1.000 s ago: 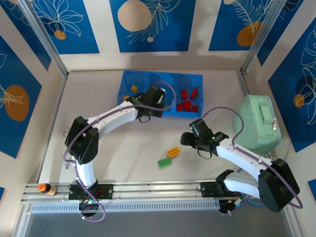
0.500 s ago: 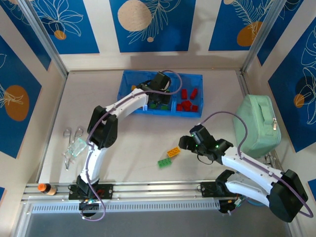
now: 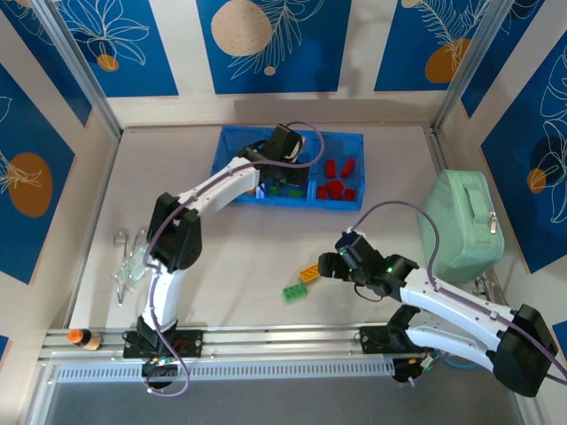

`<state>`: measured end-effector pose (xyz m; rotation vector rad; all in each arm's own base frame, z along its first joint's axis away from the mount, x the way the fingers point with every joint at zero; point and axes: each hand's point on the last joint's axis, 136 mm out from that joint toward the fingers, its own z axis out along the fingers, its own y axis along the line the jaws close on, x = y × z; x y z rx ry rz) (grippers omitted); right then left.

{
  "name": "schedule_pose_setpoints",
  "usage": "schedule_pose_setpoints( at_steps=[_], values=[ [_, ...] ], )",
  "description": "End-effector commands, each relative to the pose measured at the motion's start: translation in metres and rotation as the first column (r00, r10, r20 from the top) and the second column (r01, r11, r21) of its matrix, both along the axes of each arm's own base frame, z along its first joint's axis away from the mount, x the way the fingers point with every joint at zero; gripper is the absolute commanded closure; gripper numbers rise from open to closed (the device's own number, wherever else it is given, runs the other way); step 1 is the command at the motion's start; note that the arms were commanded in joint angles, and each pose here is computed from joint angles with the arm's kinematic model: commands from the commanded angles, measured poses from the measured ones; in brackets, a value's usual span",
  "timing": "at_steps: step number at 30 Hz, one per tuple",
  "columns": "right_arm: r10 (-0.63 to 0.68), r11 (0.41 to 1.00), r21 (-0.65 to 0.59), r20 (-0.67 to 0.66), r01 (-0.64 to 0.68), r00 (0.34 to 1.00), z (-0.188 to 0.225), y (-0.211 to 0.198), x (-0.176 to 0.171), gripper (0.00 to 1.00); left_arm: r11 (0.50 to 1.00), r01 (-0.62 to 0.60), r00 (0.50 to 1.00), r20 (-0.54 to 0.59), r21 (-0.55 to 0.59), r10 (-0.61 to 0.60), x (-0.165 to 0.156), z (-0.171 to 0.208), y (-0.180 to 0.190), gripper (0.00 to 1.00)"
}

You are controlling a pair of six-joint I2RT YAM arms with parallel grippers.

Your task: Sort the legos into containers by color

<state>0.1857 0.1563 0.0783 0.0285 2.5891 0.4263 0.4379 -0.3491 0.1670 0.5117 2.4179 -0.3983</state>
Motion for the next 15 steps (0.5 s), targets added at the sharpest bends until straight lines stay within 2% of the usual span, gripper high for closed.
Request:
schedule_pose_setpoints(
  at_steps=[1,3,7,11,15],
  values=[
    [0.155,0.988,-0.017,0.065,-0.154,0.986,0.024,0.018,0.002,0.15,0.995,0.026,0.996,0.087,-0.093,-0.018,-0.017,0.048,0.003,0.49],
    [0.213,0.977,-0.015,0.048,-0.213,0.976,0.027,0.028,-0.002,0.13,0.995,0.017,0.994,0.108,-0.096,-0.006,-0.027,0.052,0.015,0.49],
    [0.249,0.966,-0.075,-0.015,-0.249,0.969,0.021,0.04,-0.009,0.12,0.997,-0.004,0.989,0.146,-0.076,0.015,-0.042,0.05,0.037,0.5],
    [0.273,0.951,-0.128,-0.087,-0.282,0.958,0.013,0.056,-0.021,0.1,0.998,-0.043,0.99,0.136,-0.04,0.048,-0.059,0.037,0.062,0.5],
    [0.256,0.948,-0.155,-0.151,-0.279,0.955,0.0,0.07,-0.033,0.1,0.994,-0.093,0.99,0.103,-0.05,0.097,-0.076,0.017,0.085,0.5]
  ],
)
